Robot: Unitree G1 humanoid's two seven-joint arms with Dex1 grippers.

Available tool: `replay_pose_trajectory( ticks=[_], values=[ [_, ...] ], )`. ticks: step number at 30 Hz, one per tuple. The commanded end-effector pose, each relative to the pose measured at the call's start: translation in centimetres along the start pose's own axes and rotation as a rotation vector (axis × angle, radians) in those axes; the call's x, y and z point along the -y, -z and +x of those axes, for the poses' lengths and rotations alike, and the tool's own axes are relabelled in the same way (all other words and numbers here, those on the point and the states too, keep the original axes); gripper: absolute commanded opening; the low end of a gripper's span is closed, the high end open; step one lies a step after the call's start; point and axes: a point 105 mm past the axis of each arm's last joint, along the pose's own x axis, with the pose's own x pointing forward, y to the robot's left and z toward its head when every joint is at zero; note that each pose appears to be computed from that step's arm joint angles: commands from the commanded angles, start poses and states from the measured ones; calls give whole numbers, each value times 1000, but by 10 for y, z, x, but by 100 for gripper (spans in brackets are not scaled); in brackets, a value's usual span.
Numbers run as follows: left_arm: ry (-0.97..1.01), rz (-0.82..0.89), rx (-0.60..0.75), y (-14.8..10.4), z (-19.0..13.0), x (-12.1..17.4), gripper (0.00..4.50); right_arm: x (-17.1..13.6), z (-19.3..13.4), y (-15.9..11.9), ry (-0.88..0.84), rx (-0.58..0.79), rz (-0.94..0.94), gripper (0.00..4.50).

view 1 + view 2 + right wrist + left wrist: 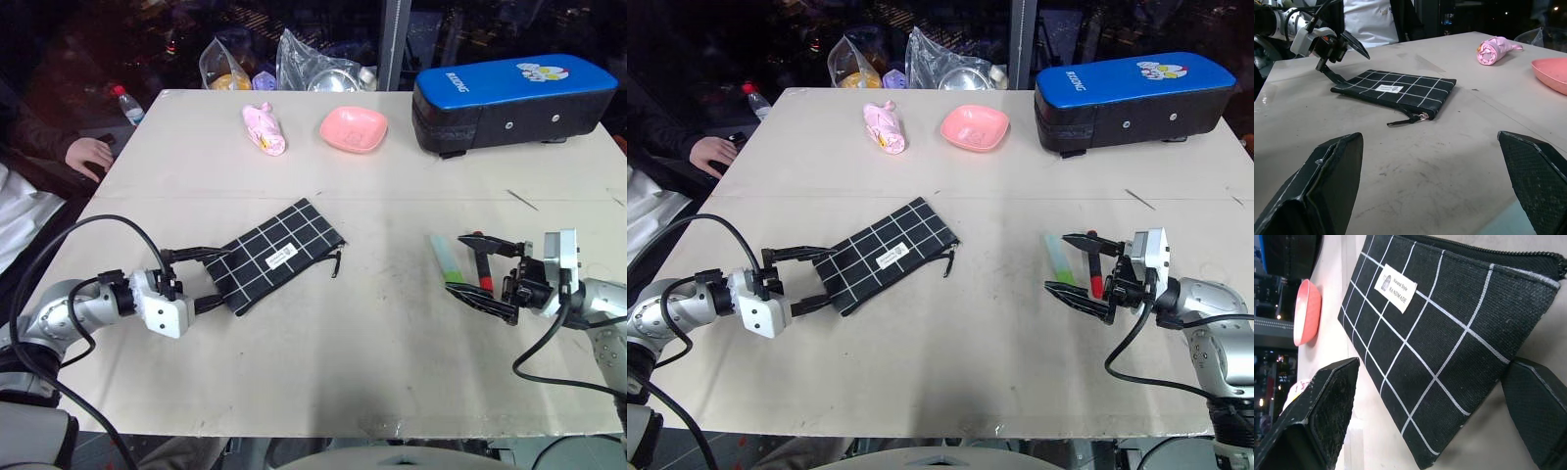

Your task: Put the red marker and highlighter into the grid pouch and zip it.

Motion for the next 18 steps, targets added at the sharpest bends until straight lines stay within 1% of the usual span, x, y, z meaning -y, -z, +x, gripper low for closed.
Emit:
replay_pose_trajectory(
  ticks=[1, 9, 13, 15, 18],
  values=[
    [-15, 2, 71, -14, 17, 6, 450, 0, 0, -11, -10, 20, -46, 445],
    [-160, 32, 83, -22, 34, -13, 450, 0, 2, -9, 0, 27, -45, 445],
    [-238, 4, 44, -19, 43, -19, 450, 0, 2, -9, 7, 31, -46, 445],
    [-260, -17, 13, -16, 46, -17, 450, 0, 1, -9, 15, 31, -47, 445],
    [-288, -80, -79, -5, 51, -12, 450, 1, 0, -9, 25, 31, -48, 445]
  ],
)
